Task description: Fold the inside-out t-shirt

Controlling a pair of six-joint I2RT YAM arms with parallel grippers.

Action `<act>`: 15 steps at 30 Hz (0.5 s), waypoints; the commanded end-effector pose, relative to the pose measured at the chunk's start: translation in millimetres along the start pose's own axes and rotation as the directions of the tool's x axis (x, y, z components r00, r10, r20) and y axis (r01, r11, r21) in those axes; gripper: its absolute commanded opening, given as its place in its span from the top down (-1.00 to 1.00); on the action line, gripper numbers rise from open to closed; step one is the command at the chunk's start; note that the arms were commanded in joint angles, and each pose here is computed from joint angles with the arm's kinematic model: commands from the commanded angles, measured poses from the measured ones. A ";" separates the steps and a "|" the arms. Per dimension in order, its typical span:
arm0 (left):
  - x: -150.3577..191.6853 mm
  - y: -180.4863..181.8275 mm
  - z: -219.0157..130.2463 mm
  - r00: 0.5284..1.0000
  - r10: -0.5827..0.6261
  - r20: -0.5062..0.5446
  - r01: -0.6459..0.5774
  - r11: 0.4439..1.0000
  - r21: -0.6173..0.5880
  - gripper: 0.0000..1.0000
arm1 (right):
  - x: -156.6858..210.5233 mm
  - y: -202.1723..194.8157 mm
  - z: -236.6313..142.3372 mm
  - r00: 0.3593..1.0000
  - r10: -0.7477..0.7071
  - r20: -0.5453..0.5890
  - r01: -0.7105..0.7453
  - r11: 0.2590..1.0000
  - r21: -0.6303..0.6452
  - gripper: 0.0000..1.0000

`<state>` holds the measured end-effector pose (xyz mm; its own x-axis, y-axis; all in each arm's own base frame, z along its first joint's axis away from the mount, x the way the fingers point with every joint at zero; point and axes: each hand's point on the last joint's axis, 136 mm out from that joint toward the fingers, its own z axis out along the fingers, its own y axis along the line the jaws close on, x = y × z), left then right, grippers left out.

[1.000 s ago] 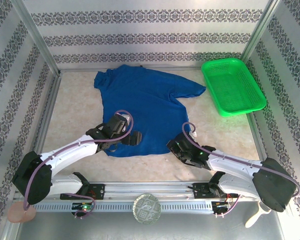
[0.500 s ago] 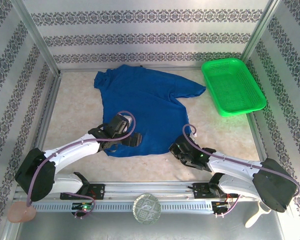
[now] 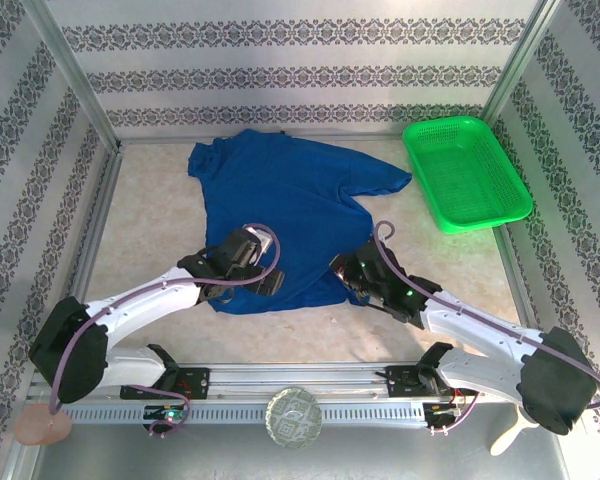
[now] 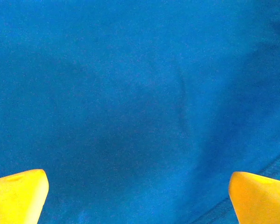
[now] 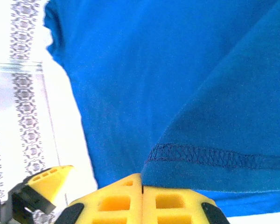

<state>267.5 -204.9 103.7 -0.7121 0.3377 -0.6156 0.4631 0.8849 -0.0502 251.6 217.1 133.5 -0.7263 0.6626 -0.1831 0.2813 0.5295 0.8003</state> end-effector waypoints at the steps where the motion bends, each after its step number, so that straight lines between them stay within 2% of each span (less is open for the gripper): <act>1: -13.4 -20.8 -10.4 0.990 0.135 0.049 -0.136 0.991 0.017 -0.99 | -3.6 14.9 -4.4 1.000 -0.030 -0.009 0.030 0.999 -0.028 1.00; 11: -7.4 -91.2 20.6 0.940 0.331 0.076 -0.335 0.941 0.044 -0.99 | -9.2 19.4 -6.4 1.000 -0.011 -0.001 0.011 0.999 -0.043 1.00; 13: -9.6 -96.0 33.1 0.937 0.341 0.075 -0.343 0.939 0.015 -0.99 | -9.1 20.4 -6.4 1.000 -0.011 -0.003 0.011 0.999 -0.046 1.00; 15: -15.4 -87.3 48.9 0.942 0.330 0.061 -0.326 0.943 -0.073 -0.99 | -9.7 20.9 -6.8 1.000 -0.008 -0.002 0.008 0.999 -0.048 1.00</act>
<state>236.6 -292.4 69.9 -0.5249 0.6133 -0.5902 0.6932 0.7104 0.1216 255.8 217.4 141.8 -0.7336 0.6546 -0.1827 0.2667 0.5245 0.8086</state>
